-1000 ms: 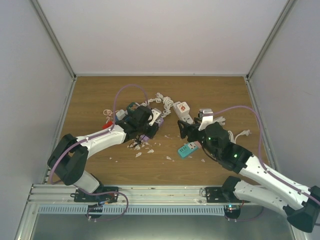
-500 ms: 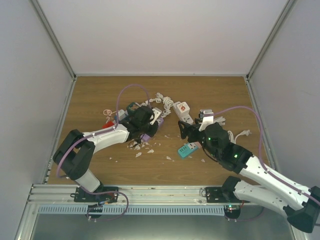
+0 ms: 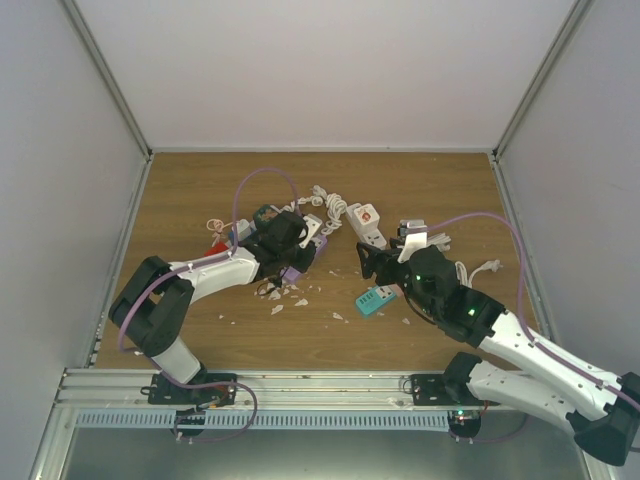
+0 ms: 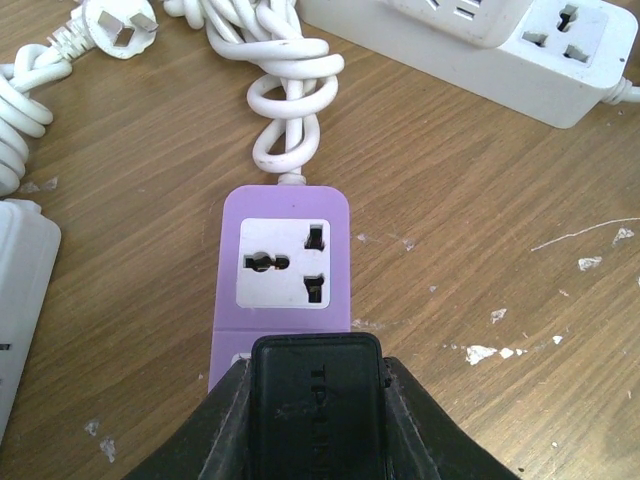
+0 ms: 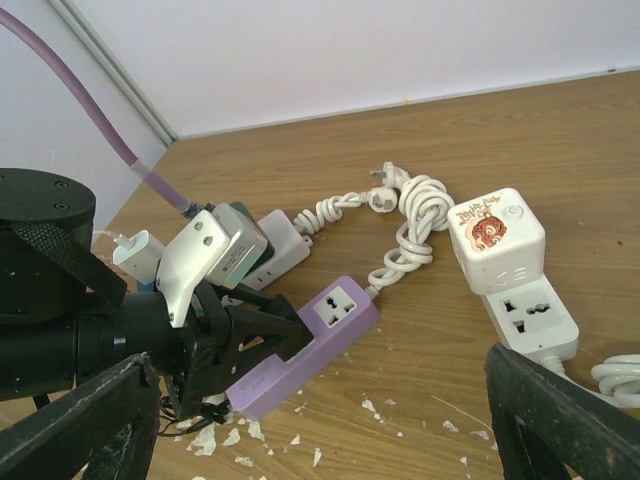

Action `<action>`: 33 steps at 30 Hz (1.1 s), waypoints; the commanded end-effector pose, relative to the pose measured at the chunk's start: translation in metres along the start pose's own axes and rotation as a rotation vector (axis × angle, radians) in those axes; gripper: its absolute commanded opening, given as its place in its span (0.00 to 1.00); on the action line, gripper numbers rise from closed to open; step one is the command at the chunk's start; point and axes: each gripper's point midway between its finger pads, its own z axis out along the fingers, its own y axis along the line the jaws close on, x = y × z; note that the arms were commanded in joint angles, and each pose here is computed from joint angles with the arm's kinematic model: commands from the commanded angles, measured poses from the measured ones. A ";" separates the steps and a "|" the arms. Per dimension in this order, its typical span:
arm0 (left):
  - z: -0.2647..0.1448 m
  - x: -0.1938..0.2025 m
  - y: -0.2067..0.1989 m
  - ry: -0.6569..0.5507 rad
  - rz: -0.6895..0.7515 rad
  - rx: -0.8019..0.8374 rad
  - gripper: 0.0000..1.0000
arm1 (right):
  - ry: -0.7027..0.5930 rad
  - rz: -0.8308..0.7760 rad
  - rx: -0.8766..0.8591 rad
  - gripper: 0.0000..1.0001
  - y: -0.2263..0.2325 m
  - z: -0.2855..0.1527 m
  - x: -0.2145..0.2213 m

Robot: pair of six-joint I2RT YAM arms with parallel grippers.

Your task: Insert the plug

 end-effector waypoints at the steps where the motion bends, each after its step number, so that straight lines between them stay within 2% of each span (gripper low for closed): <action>1: 0.013 0.021 0.003 0.065 0.014 -0.007 0.11 | -0.012 0.016 0.036 0.88 -0.009 0.001 0.000; 12: 0.033 0.075 0.001 0.219 -0.028 0.010 0.07 | -0.017 0.017 0.034 0.88 -0.008 -0.001 -0.002; 16: 0.034 0.075 0.001 0.227 -0.053 0.007 0.11 | -0.019 0.019 0.035 0.88 -0.008 -0.002 -0.003; 20: 0.030 0.054 0.002 0.215 -0.090 0.012 0.17 | -0.026 0.026 0.029 0.89 -0.006 -0.003 -0.006; 23: 0.027 0.042 0.002 0.198 -0.146 0.055 0.15 | -0.027 0.028 0.030 0.89 -0.006 -0.004 -0.008; 28: 0.034 0.070 0.002 0.249 -0.189 0.067 0.13 | -0.031 0.043 0.030 0.89 -0.006 -0.004 -0.009; 33: 0.038 0.091 0.007 0.281 -0.171 -0.009 0.14 | -0.030 0.047 0.027 0.89 -0.006 -0.005 -0.009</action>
